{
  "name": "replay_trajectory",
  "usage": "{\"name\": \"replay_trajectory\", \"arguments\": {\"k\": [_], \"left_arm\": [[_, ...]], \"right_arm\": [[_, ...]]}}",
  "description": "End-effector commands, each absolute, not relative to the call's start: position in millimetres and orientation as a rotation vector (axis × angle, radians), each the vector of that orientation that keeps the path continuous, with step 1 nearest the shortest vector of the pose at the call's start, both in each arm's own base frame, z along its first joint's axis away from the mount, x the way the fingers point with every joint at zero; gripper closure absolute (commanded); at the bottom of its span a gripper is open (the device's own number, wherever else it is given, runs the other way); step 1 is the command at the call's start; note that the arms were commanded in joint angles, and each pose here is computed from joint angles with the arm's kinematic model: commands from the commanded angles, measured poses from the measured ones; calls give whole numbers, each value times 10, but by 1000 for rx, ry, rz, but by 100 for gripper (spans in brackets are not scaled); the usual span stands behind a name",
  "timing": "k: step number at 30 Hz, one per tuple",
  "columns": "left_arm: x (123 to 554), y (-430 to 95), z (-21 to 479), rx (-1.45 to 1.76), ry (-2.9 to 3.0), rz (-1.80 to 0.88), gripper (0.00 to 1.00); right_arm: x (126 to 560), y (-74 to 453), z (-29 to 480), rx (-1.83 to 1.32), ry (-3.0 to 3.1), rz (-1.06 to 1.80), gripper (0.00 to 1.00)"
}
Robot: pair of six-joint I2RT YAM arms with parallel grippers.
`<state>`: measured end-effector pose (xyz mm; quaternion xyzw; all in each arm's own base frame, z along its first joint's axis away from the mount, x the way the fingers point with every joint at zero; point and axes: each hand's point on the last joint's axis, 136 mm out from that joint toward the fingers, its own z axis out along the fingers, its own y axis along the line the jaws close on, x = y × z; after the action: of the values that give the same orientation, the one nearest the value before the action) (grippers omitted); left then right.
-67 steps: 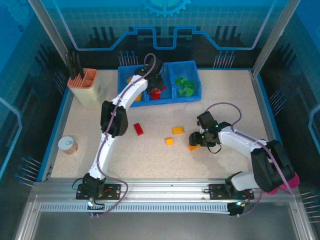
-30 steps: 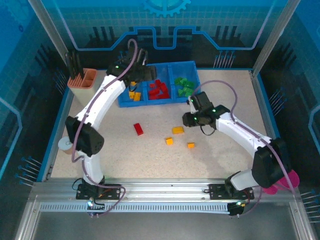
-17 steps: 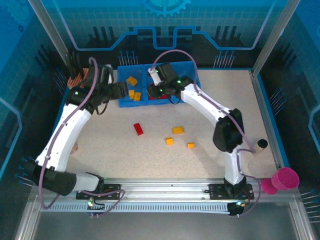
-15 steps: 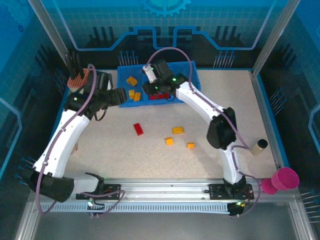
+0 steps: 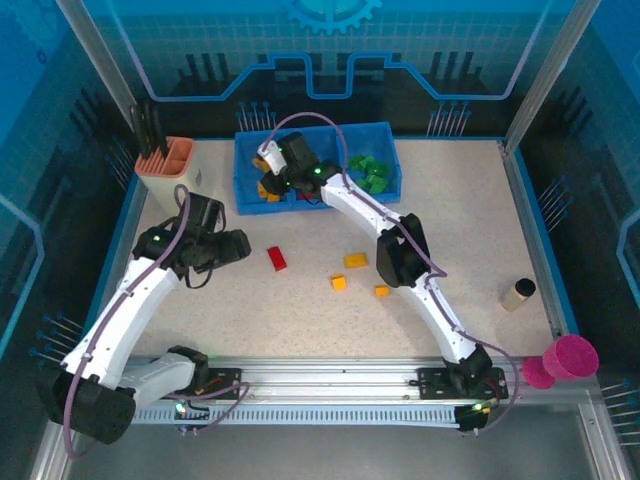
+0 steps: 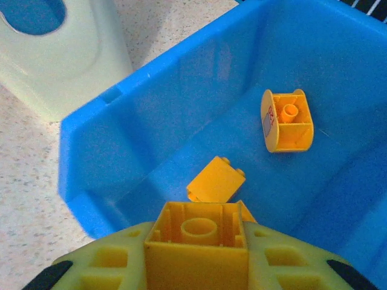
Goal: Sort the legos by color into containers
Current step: Place the lego in the container.
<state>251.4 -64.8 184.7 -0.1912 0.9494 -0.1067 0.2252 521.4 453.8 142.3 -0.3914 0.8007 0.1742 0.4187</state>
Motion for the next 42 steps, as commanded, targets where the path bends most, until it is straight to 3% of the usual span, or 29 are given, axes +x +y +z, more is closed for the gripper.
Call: {"name": "replay_trajectory", "arguments": {"k": [1,12,24,28,34,42], "left_arm": [[2431,-753,1727,-607,2640,-406,29],[2339,-823,1450,-676,2678,-466,29],[2416,-879,1313,-714,2684,-484,28],[2477,-903,1318,-707,2679,-487,27],[2553,-876,1354,-688,2672,-445,27],[2741,-1122,988,-806,2659,-465,26]], "right_arm": [[5230,4811,1551,-1113,1809,326,75],[5237,4753,986,-1345,1748,4,71],[5168,4843,1075,-1374,1696,-24,58],[5089,4859,1118,-1419,1685,6,42],[5096,4784,1449,-1378,1658,21,38],[4943,4578,2513,-1245,1571,116,33]]}}
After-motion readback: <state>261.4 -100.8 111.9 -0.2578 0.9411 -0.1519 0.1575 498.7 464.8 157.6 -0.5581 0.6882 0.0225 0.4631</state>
